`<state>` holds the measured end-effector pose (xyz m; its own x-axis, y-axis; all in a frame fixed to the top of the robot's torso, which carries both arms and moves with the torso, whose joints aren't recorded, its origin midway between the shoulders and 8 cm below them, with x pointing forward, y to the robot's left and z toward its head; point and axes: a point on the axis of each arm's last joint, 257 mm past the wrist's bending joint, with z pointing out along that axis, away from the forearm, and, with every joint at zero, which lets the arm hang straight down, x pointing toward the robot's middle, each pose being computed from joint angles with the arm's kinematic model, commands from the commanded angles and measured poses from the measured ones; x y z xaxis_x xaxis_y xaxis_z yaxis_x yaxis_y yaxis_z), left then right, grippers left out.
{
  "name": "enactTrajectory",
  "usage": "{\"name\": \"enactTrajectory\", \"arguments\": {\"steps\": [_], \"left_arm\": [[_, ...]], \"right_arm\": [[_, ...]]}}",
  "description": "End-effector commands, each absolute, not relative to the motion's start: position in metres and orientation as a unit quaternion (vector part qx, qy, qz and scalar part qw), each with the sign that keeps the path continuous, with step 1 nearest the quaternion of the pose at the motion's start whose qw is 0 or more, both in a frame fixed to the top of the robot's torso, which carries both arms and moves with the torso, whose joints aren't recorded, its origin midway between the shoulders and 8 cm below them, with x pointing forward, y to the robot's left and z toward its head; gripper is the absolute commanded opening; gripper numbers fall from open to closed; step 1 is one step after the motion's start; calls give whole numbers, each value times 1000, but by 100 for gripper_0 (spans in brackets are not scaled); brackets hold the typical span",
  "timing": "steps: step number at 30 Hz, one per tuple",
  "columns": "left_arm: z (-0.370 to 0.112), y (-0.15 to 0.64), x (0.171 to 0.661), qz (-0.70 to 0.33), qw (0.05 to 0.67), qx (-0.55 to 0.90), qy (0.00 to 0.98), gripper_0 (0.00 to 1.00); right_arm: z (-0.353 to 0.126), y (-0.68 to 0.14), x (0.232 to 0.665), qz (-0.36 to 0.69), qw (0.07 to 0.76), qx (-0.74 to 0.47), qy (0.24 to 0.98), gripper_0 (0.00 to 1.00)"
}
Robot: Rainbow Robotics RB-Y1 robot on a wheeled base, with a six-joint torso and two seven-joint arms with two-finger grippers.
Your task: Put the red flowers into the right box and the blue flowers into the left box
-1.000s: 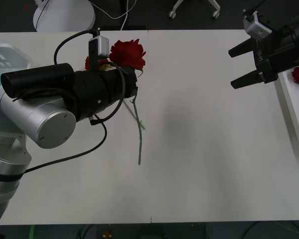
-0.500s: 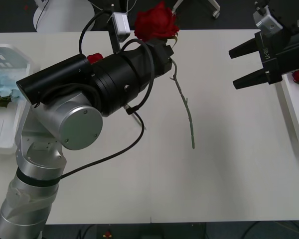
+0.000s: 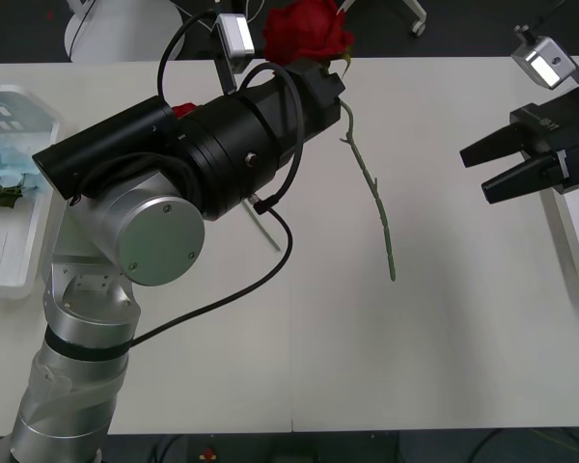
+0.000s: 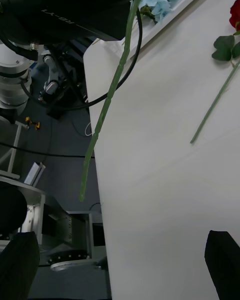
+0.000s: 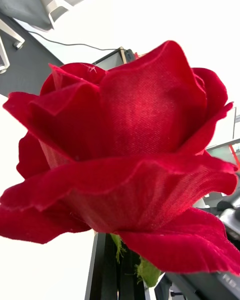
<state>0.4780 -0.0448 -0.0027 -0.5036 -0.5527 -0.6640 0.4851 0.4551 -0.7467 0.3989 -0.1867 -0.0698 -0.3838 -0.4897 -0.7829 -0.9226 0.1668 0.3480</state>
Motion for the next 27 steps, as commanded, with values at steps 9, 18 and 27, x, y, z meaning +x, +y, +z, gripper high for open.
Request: {"name": "enactTrajectory", "arguments": {"steps": [9, 18, 27], "left_arm": [[26, -38, 472, -548, 506, -37, 665, 0], [25, -36, 472, -550, 503, -37, 666, 0], [25, -36, 472, -552, 501, -39, 665, 0]], "right_arm": [[-87, -179, 361, 449, 192, -442, 752, 96], [-99, -144, 358, 471, 205, -431, 742, 96], [-105, -104, 357, 501, 215, -423, 724, 96]]}}
